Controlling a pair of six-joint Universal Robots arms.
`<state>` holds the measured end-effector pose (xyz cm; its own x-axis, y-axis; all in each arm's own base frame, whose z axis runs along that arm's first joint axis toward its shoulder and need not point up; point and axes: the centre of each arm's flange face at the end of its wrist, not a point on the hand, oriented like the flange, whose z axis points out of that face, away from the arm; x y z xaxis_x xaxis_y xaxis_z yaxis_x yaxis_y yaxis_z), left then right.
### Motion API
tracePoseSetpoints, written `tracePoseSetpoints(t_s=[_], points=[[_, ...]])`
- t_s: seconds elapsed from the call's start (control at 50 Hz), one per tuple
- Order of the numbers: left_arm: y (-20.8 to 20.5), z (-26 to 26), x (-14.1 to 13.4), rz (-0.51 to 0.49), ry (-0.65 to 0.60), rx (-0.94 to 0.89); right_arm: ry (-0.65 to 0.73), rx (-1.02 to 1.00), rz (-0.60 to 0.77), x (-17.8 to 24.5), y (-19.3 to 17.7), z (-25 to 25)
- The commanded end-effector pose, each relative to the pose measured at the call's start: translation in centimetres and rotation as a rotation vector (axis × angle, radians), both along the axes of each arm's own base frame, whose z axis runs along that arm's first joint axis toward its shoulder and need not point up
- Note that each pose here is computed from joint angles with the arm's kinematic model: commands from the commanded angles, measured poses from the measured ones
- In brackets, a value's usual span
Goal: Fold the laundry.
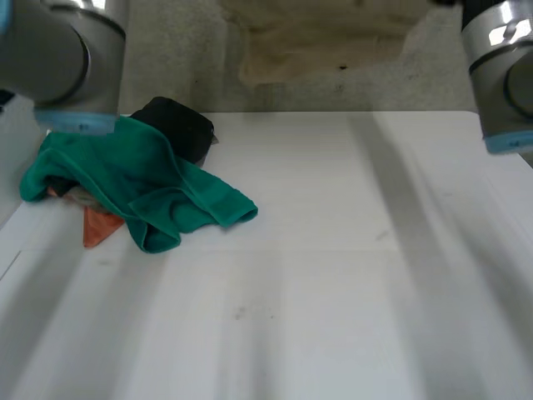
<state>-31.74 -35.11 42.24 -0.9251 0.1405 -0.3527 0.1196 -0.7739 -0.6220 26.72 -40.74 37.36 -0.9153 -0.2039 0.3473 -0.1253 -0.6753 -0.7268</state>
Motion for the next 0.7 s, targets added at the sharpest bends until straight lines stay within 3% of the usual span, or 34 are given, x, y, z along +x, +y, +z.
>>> tracePoseSetpoints(t_s=[0.02,0.16,0.26,0.46,0.54,0.64,0.7], points=[[-0.5,-10.1,-0.6,-0.031,-0.12,0.284,0.125,0.241,0.035,1.1,-1.1,-8.7],[2.0,-20.2,-0.6,-0.025,-0.261,0.592,0.277,0.489,0.025,0.7,-0.3,-18.4],[5.3,-23.7,-0.3,-0.042,-0.352,0.748,0.421,0.659,0.018,-0.2,2.0,-22.1],[12.8,-21.9,1.8,-0.066,-0.572,0.915,0.658,0.863,0.069,-2.3,9.3,-19.6],[17.0,-20.9,3.4,-0.078,-0.766,0.986,0.782,0.936,0.056,-4.1,12.6,-17.8],[24.1,-20.2,6.4,-0.138,-1.124,1.16,1.036,1.131,0.099,-7.5,19.4,-16.0],[25.5,-19.7,6.9,-0.164,-1.192,1.182,1.116,1.1,0.135,-8.3,20.6,-15.7]])
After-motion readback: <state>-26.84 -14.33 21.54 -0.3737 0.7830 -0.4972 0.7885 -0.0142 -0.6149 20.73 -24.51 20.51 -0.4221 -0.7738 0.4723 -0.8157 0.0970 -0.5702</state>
